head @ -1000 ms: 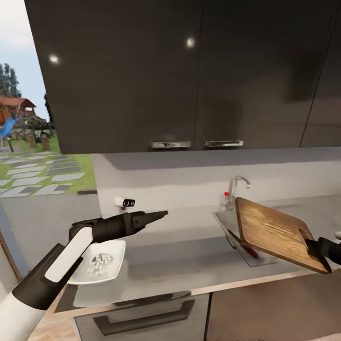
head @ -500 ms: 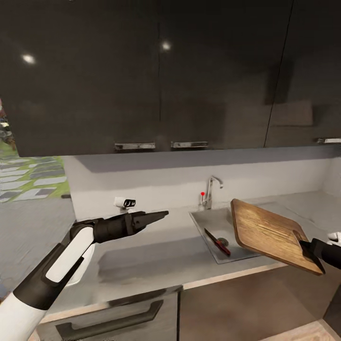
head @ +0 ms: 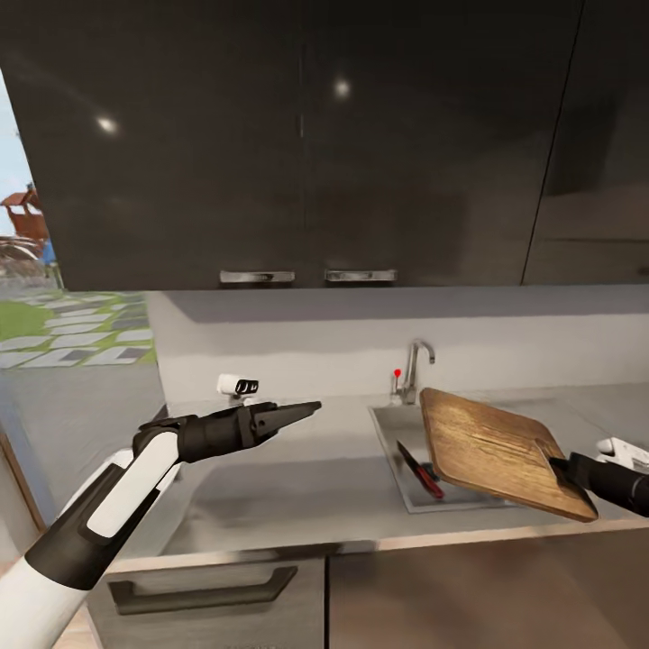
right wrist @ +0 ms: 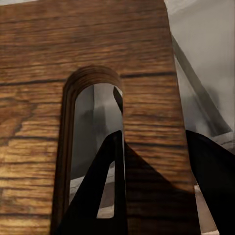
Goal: In the kitchen, take the Vidalia onion out of the sink, dice it on the chopping board with the paring knife, put the diced onion into the bowl on the countertop, then place both the paring knife and the chopping board into the sink.
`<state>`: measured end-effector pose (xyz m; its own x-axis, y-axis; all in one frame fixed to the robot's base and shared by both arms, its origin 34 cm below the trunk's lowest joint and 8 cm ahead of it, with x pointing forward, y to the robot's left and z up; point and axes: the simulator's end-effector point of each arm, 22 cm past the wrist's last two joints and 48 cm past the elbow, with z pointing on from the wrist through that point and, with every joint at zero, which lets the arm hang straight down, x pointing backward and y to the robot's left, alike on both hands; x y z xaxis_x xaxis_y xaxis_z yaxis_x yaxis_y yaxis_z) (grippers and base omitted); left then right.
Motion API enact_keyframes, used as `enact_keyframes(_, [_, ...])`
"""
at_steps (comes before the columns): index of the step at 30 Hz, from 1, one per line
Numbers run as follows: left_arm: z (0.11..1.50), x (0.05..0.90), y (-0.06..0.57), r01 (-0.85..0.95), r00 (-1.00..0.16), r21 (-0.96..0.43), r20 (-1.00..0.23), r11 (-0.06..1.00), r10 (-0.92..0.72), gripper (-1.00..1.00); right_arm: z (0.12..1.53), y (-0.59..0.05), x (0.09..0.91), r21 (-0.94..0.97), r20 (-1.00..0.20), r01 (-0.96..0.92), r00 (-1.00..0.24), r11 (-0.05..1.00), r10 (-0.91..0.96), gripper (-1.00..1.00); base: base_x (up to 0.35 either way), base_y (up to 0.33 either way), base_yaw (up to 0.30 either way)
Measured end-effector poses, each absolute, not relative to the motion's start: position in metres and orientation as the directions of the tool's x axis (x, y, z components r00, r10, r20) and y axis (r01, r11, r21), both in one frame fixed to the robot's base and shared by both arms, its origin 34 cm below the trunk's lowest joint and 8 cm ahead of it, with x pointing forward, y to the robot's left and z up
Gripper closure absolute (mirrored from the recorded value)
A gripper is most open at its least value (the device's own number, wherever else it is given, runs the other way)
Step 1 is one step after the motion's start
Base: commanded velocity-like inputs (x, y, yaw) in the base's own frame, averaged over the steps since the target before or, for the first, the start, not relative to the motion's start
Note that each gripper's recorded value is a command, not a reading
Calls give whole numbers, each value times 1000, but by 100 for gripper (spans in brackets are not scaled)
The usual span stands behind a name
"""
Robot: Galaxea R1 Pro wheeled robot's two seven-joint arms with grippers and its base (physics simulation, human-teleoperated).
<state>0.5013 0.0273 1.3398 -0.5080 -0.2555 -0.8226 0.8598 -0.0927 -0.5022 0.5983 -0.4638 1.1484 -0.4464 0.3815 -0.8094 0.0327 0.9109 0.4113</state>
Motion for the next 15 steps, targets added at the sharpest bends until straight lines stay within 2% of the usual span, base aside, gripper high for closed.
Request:
enact_keyframes(12, [1339,501,27,859,-510,-504,-822,-94,-253,-100,1145,-457,600,419,-804,29,-453,908,386,100,0,-324,287])
enact_keyframes(15, [1340,500,27,858,-511,-504,-822,-95,-251,-100,1144,-457,600,415,-805,31,-454,909,383,100,0,-121,287])
